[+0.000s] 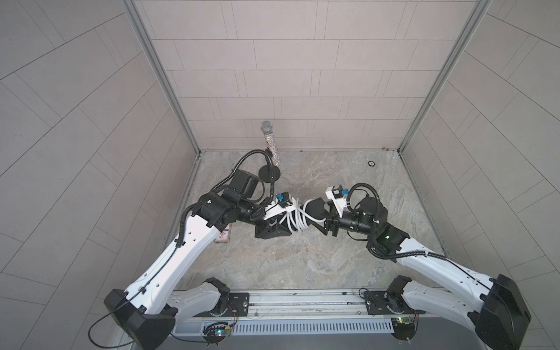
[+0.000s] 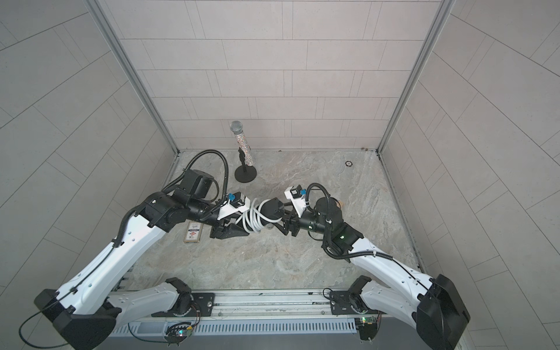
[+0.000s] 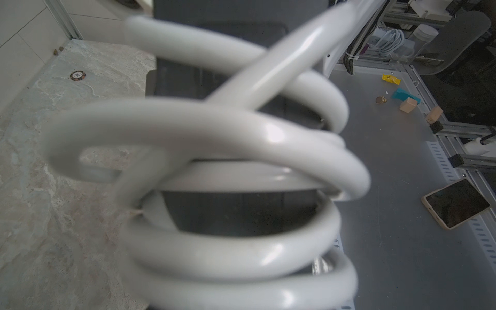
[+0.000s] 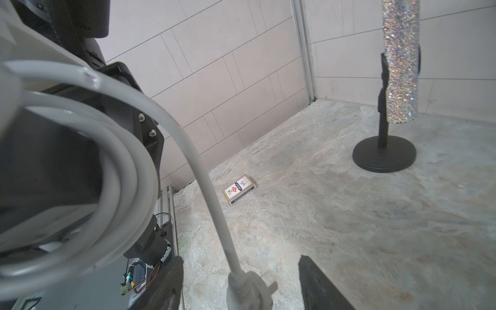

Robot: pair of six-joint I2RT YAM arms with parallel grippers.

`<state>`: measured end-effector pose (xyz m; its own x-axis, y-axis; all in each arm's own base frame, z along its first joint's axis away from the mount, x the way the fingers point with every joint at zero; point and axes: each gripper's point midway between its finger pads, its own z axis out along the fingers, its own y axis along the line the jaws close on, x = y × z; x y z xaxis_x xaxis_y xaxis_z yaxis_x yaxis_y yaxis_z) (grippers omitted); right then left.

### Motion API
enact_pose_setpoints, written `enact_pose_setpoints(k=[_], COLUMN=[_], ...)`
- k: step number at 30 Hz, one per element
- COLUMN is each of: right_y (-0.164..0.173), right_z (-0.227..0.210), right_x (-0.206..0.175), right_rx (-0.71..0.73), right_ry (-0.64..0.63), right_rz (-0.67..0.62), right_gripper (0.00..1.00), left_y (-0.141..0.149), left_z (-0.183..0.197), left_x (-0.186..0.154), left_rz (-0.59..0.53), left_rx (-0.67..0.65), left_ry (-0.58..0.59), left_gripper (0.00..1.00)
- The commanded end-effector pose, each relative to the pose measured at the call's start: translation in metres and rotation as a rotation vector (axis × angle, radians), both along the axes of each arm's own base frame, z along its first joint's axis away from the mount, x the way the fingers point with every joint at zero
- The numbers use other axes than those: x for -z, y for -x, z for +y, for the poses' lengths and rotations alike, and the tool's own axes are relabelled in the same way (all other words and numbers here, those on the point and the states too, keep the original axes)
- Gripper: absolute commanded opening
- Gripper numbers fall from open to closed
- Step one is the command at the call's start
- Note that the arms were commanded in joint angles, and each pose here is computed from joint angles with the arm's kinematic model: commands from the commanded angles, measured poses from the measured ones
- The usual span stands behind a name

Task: Unwrap the cord wrapped around the power strip
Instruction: Unwrap the power cord from the power strip.

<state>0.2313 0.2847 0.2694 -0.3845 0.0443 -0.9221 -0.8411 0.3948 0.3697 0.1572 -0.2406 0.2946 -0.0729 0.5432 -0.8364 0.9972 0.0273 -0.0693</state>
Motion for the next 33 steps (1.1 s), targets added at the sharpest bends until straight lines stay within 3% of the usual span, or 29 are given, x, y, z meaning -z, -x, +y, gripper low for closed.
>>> enact_pose_setpoints(k=[1, 7, 12, 14, 22, 27, 33], right_y=[-0.001, -0.013, -0.018, -0.021, -0.039, -0.03, -0.001], right_z=[0.013, 0.027, 0.031, 0.028, -0.002, -0.026, -0.068], right_x=[-0.029, -0.027, -0.029, -0.032, -0.054, -0.069, -0.039], right_rx=[-0.041, -0.048, -0.049, -0.023, 0.151, 0.221, 0.288], right_ry=[-0.065, -0.098, -0.107, -0.106, 0.039, 0.135, 0.296], right_rz=[-0.098, -0.078, -0.081, -0.096, -0.159, -0.174, -0.098], right_gripper=[0.62, 0.42, 0.08, 0.0, 0.0, 0.0, 0.0], left_y=[0.014, 0.018, 0.019, 0.017, 0.015, 0.011, -0.043], left_z=[-0.002, 0.001, 0.006, 0.01, 0.028, 0.041, 0.052], left_x=[-0.016, -0.018, -0.015, -0.011, 0.015, 0.04, 0.049], left_rz=[-0.054, -0.065, -0.072, -0.068, -0.012, 0.055, 0.029], left_rx=[0.068, 0.06, 0.031, -0.005, -0.138, -0.233, -0.544], left_ry=[0.07, 0.069, 0.054, 0.03, -0.07, -0.177, -0.21], left_gripper=[0.0, 0.0, 0.0, 0.0, 0.0, 0.0, 0.0])
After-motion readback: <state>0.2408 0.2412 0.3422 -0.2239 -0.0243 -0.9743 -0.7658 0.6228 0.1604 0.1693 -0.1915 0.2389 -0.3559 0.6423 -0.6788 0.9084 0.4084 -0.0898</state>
